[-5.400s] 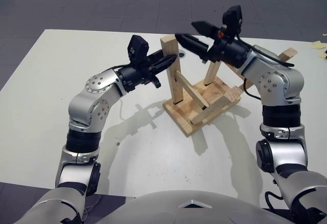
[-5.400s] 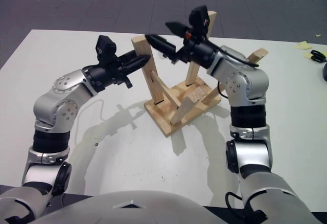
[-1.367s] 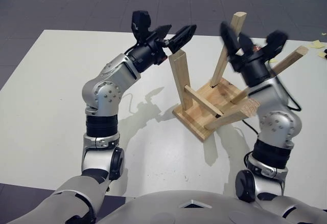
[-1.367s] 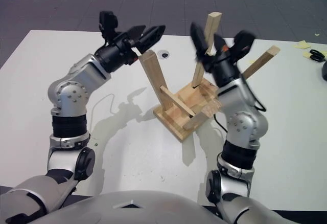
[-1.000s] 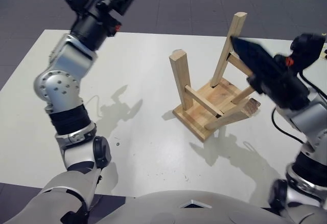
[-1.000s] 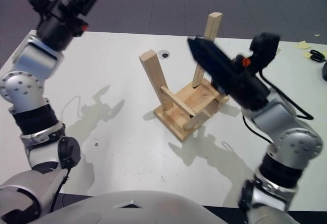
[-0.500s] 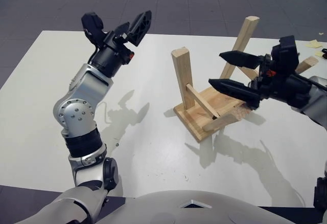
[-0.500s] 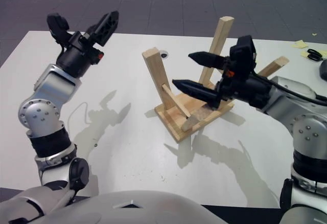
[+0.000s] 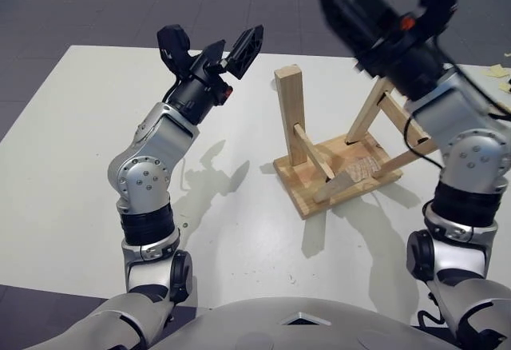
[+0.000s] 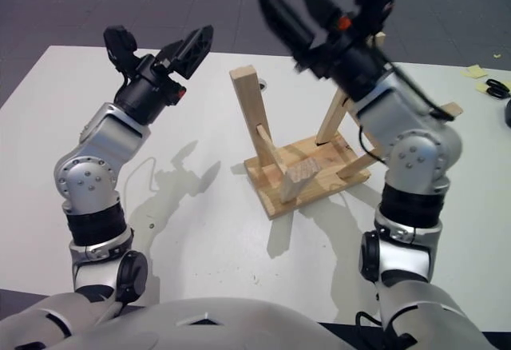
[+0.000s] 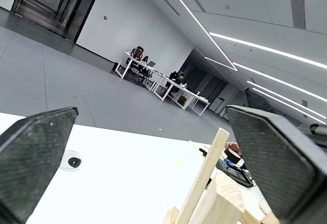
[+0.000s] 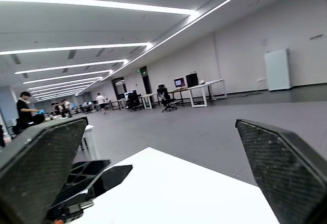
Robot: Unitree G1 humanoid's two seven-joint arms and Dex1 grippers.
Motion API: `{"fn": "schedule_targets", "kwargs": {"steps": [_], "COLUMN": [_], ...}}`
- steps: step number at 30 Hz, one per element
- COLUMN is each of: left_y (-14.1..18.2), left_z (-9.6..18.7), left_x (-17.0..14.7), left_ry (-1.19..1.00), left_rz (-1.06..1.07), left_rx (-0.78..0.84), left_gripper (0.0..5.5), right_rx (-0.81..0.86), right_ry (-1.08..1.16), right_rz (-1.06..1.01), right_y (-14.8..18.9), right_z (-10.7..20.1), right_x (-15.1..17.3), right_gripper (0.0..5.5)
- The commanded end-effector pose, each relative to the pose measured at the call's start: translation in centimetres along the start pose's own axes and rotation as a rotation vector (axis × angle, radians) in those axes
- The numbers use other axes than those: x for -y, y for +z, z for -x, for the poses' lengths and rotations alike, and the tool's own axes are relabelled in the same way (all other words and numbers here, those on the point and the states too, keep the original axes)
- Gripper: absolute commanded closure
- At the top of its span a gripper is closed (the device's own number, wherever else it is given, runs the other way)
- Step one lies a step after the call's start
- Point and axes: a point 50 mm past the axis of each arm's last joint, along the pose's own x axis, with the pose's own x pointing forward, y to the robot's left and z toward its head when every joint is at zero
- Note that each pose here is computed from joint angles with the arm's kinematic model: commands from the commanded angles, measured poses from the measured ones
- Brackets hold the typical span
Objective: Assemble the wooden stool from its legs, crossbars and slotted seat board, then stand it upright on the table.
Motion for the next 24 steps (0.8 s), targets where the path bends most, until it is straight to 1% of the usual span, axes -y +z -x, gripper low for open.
{"fn": "schedule_targets", "kwargs": {"steps": [1, 3, 5, 6, 8, 11, 13, 17, 19, 21, 24], "left_y": [0.7, 0.2, -0.2, 0.0, 0.6, 1.5, 2.0, 3.1, 3.2, 3.0, 1.7], "left_z": [-0.7, -0.6, -0.7, -1.0, -1.9, -3.2, -4.0, -5.8, -6.7, -7.3, -7.6], "left_x": [0.5, 0.3, 0.6, 1.0, 1.8, 2.4, 2.6, 2.5, 2.3, 2.7, 2.8], "left_ry": [-0.023, -0.011, -0.010, -0.027, -0.077, -0.126, -0.157, -0.198, -0.222, -0.272, -0.320], "left_rz": [-0.070, -0.143, -0.187, -0.190, -0.164, -0.143, -0.142, -0.161, -0.149, -0.127, -0.102], "left_rx": [0.003, -0.037, -0.045, -0.033, 0.007, 0.035, 0.044, 0.042, 0.022, -0.003, -0.062], "left_gripper": [0.13, 0.13, 0.13, 0.13, 0.13, 0.13, 0.13, 0.13, 0.13, 0.13, 0.13], "right_rx": [0.121, 0.170, 0.147, 0.125, 0.095, 0.083, 0.022, -0.198, -0.286, -0.323, -0.330], "right_ry": [-0.051, -0.038, -0.014, 0.037, 0.213, 0.296, 0.372, 0.456, 0.493, 0.510, 0.555], "right_rz": [-0.080, -0.125, -0.142, -0.165, -0.292, -0.366, -0.387, -0.347, -0.310, -0.278, -0.271], "right_y": [1.3, 2.1, 1.8, 1.6, 1.7, 2.4, 2.2, 0.4, -0.6, -1.2, -1.7], "right_z": [-0.4, -0.6, -0.1, 0.6, 2.3, 3.7, 4.4, 5.9, 6.2, 6.1, 5.8], "right_x": [0.1, -0.4, -0.9, -1.6, -3.1, -3.6, -4.3, -5.6, -6.2, -6.5, -7.1], "right_gripper": [0.10, 0.10, 0.10, 0.10, 0.10, 0.10, 0.10, 0.10, 0.10, 0.10, 0.10]}}
